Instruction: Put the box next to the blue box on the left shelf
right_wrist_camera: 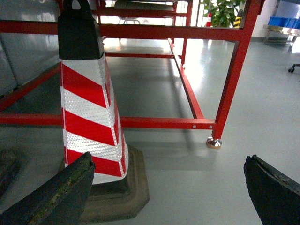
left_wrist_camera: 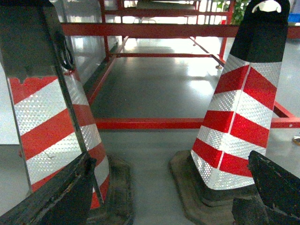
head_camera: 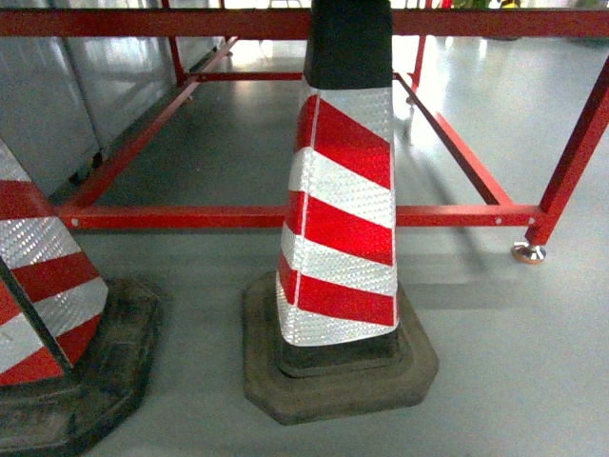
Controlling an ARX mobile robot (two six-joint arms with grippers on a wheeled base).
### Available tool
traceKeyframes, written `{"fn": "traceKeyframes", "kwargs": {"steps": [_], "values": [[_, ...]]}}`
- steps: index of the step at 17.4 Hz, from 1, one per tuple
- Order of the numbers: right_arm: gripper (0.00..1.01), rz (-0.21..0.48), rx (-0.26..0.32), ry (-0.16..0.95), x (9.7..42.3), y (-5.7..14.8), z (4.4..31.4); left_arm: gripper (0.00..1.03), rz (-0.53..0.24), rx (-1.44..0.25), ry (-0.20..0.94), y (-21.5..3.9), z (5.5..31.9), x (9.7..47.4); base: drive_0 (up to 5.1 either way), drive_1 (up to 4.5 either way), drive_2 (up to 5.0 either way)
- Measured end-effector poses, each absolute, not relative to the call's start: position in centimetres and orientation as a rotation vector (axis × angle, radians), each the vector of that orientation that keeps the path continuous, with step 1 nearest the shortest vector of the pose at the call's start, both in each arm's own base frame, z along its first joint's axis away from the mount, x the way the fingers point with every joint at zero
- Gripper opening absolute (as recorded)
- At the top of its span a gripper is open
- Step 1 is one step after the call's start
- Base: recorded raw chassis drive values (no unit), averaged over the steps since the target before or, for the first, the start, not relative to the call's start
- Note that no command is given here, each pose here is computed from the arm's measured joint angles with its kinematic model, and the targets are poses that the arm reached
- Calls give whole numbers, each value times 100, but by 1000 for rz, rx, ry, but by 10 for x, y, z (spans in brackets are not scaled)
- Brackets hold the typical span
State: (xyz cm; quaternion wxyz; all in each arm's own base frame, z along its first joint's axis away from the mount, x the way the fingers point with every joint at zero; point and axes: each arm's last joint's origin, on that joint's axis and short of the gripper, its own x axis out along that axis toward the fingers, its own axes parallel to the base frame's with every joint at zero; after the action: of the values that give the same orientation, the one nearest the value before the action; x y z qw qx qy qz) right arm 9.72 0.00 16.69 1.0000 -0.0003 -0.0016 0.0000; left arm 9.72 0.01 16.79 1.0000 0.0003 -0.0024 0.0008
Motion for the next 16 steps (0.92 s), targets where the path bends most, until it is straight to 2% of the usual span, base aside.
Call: {"fn": "traceKeyframes", "kwargs": {"steps": [16], "values": [[98,0,-1,-3,97,0,167,98,2,1,-4,0,168,97,0,0,0]]}}
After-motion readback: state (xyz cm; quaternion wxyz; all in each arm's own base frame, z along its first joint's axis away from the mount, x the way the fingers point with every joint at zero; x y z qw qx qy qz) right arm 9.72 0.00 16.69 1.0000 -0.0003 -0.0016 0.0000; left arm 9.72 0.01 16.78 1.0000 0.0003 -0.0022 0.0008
